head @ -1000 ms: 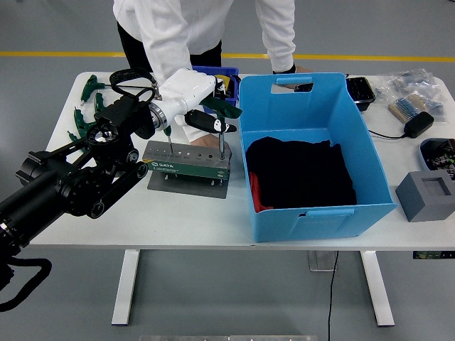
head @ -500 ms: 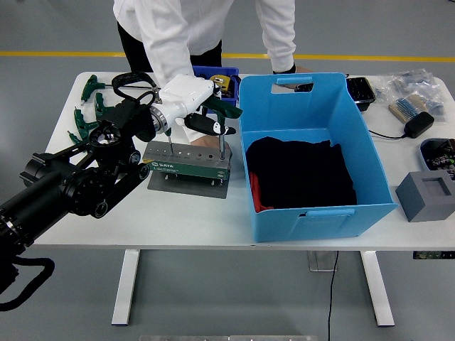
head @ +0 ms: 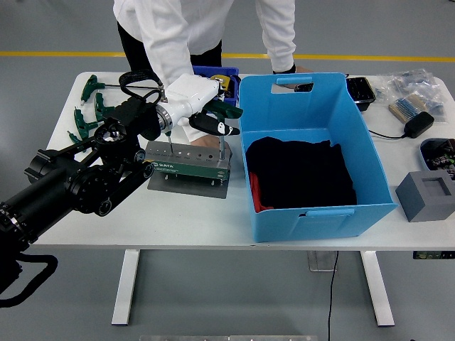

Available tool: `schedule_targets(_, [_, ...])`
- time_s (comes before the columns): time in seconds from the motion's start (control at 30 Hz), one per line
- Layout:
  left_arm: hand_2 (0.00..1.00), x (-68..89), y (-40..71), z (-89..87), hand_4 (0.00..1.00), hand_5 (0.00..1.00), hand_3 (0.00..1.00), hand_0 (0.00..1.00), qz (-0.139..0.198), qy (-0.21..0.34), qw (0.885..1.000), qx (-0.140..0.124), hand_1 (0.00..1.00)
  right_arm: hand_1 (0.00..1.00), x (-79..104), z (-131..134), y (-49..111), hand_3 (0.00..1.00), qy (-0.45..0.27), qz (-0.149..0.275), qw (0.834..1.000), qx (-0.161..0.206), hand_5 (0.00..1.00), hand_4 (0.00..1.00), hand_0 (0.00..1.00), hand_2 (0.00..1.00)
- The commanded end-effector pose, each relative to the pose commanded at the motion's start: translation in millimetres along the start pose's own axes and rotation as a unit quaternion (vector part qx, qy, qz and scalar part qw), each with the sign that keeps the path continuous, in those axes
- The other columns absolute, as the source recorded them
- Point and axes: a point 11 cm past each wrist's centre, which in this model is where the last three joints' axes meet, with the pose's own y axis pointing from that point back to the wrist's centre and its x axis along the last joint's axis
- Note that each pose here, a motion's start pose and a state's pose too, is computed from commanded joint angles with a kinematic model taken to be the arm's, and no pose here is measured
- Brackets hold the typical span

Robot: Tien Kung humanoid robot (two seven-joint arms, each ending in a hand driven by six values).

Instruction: Lift tool from toolbox,place it in box,lift tool from toolbox,place it in box

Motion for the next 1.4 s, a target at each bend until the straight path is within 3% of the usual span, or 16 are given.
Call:
schedule_targets(0.37, [0.162,0.2,-1.7,-0.1,0.998,0.743,0.274,0.266,0.002,0.004,1.0,0.003,0.12,0.616,0.4,-1,0.0,0.582,0.003,0.0,1.0,0.001,0.702,0.844,0.638,0.698])
schedule_targets(0.4, [0.127,0.8,-2.0,0.1,0.998,0.746,0.221,0.211,0.002,0.005,1.0,0.003,0.076,0.616,0.4,-1,0.0,0.582,0.003,0.0,1.0,0.001,0.702,0.843,0.638,0.698])
schedule_targets(0.93, [0.078,1.2,-3.7,-0.3,0.998,0.746,0.137,0.175,0.001,0.016,1.0,0.005,0.027,0.616,0.5,-2,0.0,0.582,0.005,0.0,1.0,0.002,0.701,0.843,0.638,0.698])
schedule_targets(1.4, [0.025,10.3,-3.5,2.0,0.998,0.761,0.061,0.148,0.026,0.024,0.999,-0.006,0.002,0.616,1.1,-1,0.0,0.582,0.005,0.001,1.0,0.001,0.701,0.844,0.638,0.698])
